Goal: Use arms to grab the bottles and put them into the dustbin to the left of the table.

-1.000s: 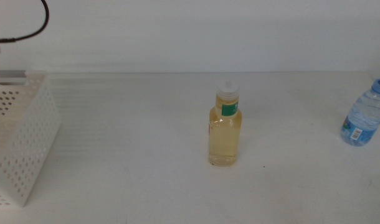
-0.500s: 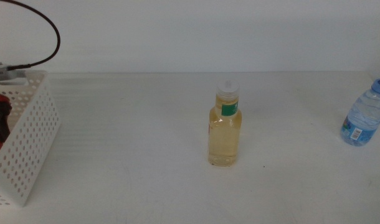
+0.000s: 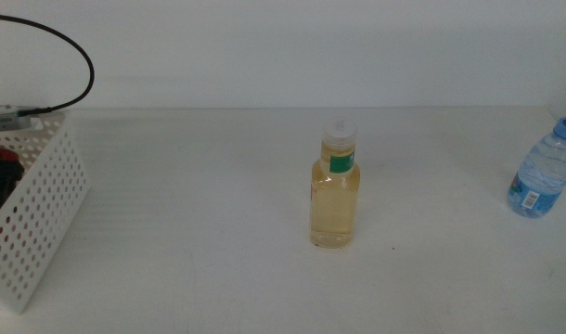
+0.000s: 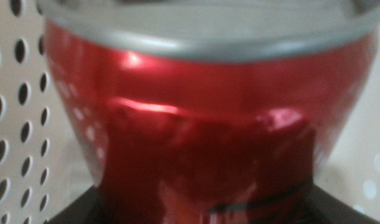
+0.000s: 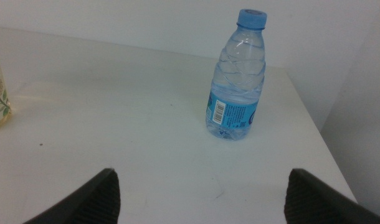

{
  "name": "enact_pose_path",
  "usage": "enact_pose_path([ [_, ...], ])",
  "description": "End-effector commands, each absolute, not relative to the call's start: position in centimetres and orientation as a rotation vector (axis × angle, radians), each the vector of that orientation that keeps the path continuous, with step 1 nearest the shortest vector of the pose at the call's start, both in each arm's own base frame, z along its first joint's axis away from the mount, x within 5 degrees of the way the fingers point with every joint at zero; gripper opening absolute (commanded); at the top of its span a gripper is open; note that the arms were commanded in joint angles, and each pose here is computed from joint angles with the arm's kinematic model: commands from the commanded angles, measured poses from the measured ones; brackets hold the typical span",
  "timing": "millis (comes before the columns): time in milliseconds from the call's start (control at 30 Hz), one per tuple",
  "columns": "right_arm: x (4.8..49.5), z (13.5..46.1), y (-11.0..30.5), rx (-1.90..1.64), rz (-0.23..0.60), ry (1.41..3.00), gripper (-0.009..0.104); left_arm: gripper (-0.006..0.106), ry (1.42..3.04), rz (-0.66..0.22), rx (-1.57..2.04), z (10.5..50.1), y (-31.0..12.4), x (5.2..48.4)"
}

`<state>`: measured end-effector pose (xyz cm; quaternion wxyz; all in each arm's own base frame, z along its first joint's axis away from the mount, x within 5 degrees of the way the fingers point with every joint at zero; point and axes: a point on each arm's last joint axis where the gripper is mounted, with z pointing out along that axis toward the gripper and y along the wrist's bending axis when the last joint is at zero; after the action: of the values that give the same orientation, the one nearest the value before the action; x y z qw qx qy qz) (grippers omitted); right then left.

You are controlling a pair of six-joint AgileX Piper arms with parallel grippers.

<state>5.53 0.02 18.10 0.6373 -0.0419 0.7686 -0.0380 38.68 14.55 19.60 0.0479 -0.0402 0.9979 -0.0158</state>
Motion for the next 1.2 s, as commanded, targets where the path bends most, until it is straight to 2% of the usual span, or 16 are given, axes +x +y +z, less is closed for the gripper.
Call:
enact_pose_path([
  [0, 5.4, 19.2, -0.1, -0.098, -0.113, 1.643, 0.070, 0.035, 2.941, -0.004, -0.133, 22.8, 14.5, 38.9],
  [200, 5.4, 19.2, -0.1, -0.098, -0.113, 1.643, 0.070, 0.066, 2.967, -0.038, -0.204, 22.7, 14.3, 38.6],
  [367, 5.4, 19.2, -0.1, -0.098, -0.113, 1.643, 0.070, 0.077, 3.003, -0.058, -0.232, 23.5, 14.2, 38.3],
  [467, 5.4, 19.2, -0.1, -0.098, -0.113, 1.643, 0.070, 0.078, 2.953, -0.053, -0.219, 25.3, 13.7, 38.5],
  [567, 5.4, 19.2, -0.1, -0.098, -0.113, 1.643, 0.070, 0.077, 2.889, -0.011, -0.190, 27.7, 12.5, 38.3],
  [833, 5.4, 19.2, -0.1, -0.098, -0.113, 1.643, 0.070, 0.072, 2.650, 0.024, -0.042, 36.7, 6.5, 35.0],
  [1000, 5.4, 19.2, -0.1, -0.098, -0.113, 1.643, 0.070, 0.071, 2.490, -0.001, 0.094, 41.9, 1.9, 31.5],
  [1167, 5.4, 19.2, -0.1, -0.098, -0.113, 1.643, 0.070, 0.071, 2.373, -0.052, 0.238, 44.7, -2.1, 28.8],
])
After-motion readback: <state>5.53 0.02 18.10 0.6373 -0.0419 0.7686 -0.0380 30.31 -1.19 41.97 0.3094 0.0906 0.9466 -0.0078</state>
